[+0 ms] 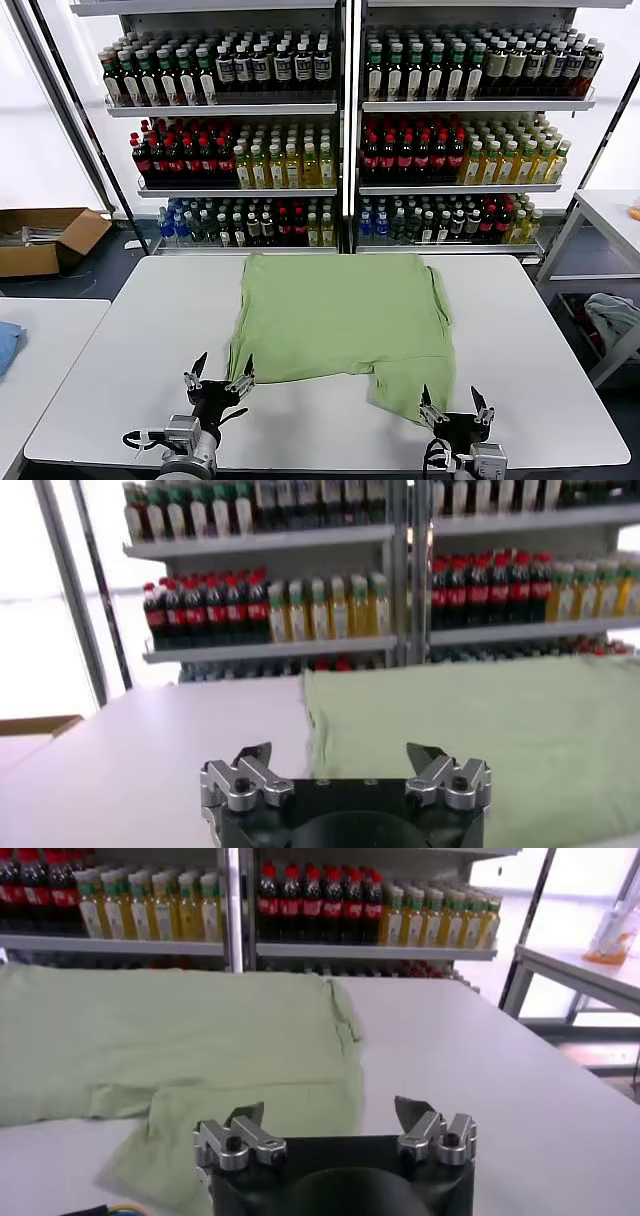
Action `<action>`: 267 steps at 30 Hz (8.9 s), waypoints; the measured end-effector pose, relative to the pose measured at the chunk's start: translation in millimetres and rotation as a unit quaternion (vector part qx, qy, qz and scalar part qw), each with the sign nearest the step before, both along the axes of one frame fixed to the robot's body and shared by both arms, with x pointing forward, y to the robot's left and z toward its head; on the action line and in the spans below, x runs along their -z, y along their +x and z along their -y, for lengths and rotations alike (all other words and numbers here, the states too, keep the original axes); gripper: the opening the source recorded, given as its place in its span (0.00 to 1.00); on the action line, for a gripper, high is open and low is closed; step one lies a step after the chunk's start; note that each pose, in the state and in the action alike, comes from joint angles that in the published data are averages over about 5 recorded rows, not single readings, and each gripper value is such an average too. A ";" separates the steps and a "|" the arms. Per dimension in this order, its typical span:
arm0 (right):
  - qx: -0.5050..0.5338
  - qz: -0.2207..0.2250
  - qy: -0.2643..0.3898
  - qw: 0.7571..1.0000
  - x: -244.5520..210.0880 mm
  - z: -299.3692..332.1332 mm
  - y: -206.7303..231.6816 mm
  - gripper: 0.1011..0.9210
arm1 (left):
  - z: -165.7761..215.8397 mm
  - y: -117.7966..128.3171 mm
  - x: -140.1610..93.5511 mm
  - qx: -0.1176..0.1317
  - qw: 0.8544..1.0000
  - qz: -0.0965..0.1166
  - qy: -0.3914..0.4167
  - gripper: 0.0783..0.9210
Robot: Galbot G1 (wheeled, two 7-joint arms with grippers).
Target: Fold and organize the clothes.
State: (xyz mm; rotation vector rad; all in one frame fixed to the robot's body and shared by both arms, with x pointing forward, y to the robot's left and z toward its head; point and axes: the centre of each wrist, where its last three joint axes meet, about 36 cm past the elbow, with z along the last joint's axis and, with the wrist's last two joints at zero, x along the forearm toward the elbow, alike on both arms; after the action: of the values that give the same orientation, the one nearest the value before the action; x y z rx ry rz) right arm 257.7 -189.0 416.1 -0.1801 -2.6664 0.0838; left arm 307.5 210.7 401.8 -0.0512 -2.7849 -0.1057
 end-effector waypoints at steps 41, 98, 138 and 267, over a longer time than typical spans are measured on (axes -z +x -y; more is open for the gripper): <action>0.007 -0.031 0.008 0.999 29.0 -9.6 -4.8 0.12 | -13.8 12.7 40.6 0.009 0.994 -0.103 -0.030 0.12; -0.078 0.094 -0.013 0.992 24.6 -4.8 268.5 0.36 | -23.8 200.5 29.7 0.002 0.997 0.021 -0.074 0.26; 0.055 0.101 0.053 0.992 -10.1 40.7 194.0 0.88 | -22.6 136.2 5.2 -0.013 0.999 0.010 -0.032 0.88; 0.028 0.036 -0.067 0.997 10.5 -24.0 181.4 0.88 | -43.1 12.2 -11.5 -0.028 0.999 -0.027 0.030 0.88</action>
State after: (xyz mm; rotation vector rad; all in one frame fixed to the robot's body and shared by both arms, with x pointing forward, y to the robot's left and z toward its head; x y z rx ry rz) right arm 439.1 -165.1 405.6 -0.3071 -2.7271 0.2417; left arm 319.6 253.8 413.3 0.0376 -2.7248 -0.1724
